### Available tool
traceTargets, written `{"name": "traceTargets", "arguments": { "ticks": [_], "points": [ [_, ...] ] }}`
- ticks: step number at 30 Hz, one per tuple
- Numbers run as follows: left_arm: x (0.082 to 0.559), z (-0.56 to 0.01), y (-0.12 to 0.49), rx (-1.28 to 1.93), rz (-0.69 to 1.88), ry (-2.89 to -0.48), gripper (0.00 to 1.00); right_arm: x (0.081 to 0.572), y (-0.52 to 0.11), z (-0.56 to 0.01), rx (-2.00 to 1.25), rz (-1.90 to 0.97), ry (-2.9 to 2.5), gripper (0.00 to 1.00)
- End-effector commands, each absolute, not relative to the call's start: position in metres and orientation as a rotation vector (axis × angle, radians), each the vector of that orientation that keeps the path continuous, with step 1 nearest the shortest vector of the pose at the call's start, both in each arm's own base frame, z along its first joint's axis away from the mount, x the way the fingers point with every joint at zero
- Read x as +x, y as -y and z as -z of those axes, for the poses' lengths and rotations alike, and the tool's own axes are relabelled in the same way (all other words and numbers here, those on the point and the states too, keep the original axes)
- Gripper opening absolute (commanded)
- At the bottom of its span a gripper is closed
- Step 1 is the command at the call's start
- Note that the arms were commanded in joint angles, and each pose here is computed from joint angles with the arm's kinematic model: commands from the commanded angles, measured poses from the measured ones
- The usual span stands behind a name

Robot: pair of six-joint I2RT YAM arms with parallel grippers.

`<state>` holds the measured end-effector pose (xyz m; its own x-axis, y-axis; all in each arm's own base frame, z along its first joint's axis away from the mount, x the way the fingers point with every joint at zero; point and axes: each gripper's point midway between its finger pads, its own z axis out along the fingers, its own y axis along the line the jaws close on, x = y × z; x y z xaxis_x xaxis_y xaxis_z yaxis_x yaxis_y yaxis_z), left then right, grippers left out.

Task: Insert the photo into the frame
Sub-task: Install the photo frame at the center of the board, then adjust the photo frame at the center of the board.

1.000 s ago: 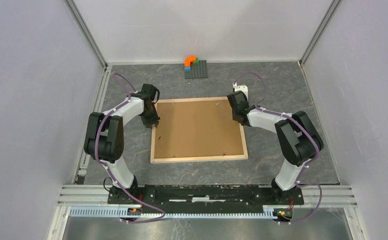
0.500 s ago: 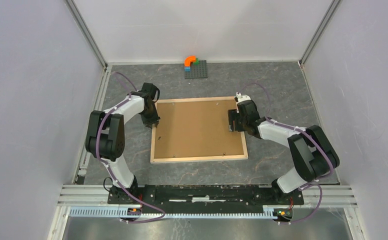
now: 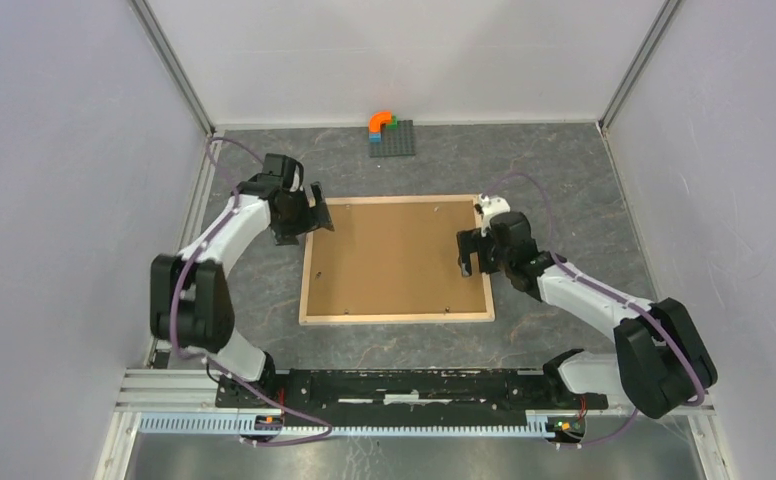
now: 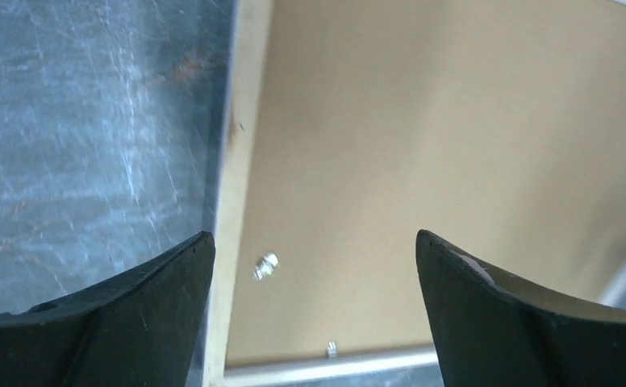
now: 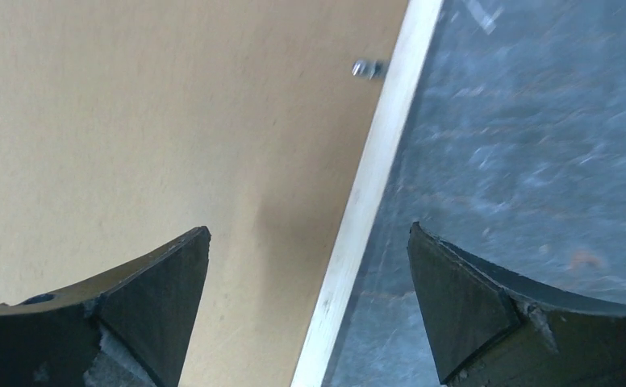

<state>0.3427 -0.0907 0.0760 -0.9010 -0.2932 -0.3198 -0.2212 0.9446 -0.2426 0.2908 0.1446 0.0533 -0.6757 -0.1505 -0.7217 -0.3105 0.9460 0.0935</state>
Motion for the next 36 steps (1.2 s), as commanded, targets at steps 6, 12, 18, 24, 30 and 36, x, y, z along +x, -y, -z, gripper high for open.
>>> {"name": "traceTargets", "arguments": {
  "ticks": [6, 12, 18, 24, 30, 36],
  "points": [
    [0.235, -0.119, 0.162, -0.253, 0.658, -2.636, 1.00, 0.404, -0.162, -0.124, -0.380, -0.283, -2.110, 0.98],
    [0.167, -0.105, 0.221, -0.215, 0.910, -2.645, 1.00, 0.472, -0.197, -0.119, -0.417, -0.440, -2.112, 0.97],
    [0.138, -0.083, 0.258, -0.142, 0.995, -2.732, 1.00, 0.504, -0.214, -0.088, -0.431, -0.490, -2.188, 0.96],
    [0.141, -0.060, 0.274, -0.161, 0.987, -2.795, 0.94, 0.497, -0.220, -0.055, -0.435, -0.557, -2.248, 0.95],
    [0.153, -0.041, 0.270, -0.196, 0.848, -2.832, 0.91, 0.477, -0.215, -0.040, -0.437, -0.585, -2.290, 0.93],
    [0.182, -0.033, 0.241, -0.279, 0.674, -2.826, 0.85, 0.435, -0.206, -0.035, -0.387, -0.638, -2.309, 0.92]
  ]
}}
